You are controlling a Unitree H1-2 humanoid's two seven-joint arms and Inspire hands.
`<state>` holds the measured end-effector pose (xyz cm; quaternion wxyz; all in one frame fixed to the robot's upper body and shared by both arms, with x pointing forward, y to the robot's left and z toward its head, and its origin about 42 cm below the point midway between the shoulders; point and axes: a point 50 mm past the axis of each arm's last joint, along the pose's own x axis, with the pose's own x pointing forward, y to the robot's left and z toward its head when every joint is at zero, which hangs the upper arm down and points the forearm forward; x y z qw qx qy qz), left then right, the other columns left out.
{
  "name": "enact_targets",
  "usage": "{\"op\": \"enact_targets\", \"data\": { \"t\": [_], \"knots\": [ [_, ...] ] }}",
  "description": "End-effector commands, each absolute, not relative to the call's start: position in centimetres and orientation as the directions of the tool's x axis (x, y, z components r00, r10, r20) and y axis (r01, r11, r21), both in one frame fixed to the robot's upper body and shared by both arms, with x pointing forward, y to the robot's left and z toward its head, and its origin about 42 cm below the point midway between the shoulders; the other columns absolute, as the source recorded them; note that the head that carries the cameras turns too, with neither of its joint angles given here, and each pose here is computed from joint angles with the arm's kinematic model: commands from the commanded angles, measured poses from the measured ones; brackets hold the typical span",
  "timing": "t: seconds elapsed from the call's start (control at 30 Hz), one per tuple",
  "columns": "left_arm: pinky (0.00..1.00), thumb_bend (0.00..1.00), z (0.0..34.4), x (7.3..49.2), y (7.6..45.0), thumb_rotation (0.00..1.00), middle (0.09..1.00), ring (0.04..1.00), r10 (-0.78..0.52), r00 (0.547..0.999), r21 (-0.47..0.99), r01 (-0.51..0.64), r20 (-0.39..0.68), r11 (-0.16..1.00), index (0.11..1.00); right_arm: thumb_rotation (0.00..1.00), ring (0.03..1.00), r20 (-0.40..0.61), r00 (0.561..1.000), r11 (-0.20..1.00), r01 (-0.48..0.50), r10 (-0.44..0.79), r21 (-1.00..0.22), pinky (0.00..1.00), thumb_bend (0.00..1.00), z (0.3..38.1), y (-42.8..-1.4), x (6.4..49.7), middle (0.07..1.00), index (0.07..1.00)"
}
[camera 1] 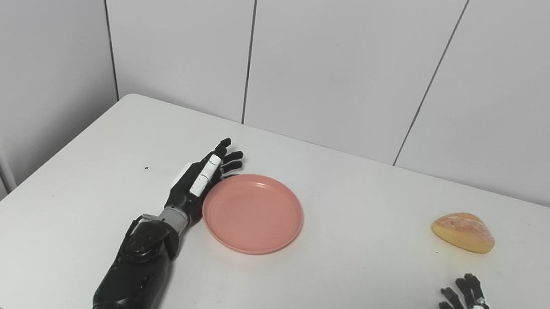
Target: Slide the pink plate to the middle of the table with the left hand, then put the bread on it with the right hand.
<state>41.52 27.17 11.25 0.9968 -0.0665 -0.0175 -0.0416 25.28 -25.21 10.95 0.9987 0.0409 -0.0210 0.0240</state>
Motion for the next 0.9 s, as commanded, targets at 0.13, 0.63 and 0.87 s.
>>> {"op": "enact_targets", "data": {
  "t": [0.13,0.63,0.87],
  "knots": [
    [0.79,0.77,11.5,41.0,25.4,0.84,0.867,0.869,-0.079,0.997,-0.150,0.081,0.022,0.985,0.947,0.84,0.887,0.023,0.998,0.994,-0.058,0.056,0.089,0.88,0.79,10.9,-23.6,24.8,0.938,0.934],
    [0.76,0.74,10.7,40.9,20.2,0.85,0.891,0.871,-0.009,1.000,-0.228,0.002,-0.029,0.974,0.987,0.86,0.886,0.016,0.998,0.994,-0.061,0.060,0.085,0.88,0.79,11.1,-20.7,25.2,0.941,0.936],
    [0.79,0.74,11.1,41.0,18.2,0.85,0.894,0.884,-0.037,0.998,-0.264,0.024,-0.044,0.964,0.982,0.85,0.887,0.014,0.998,0.993,-0.065,0.064,0.099,0.88,0.78,11.2,-20.2,25.3,0.937,0.930]
  ]
}}
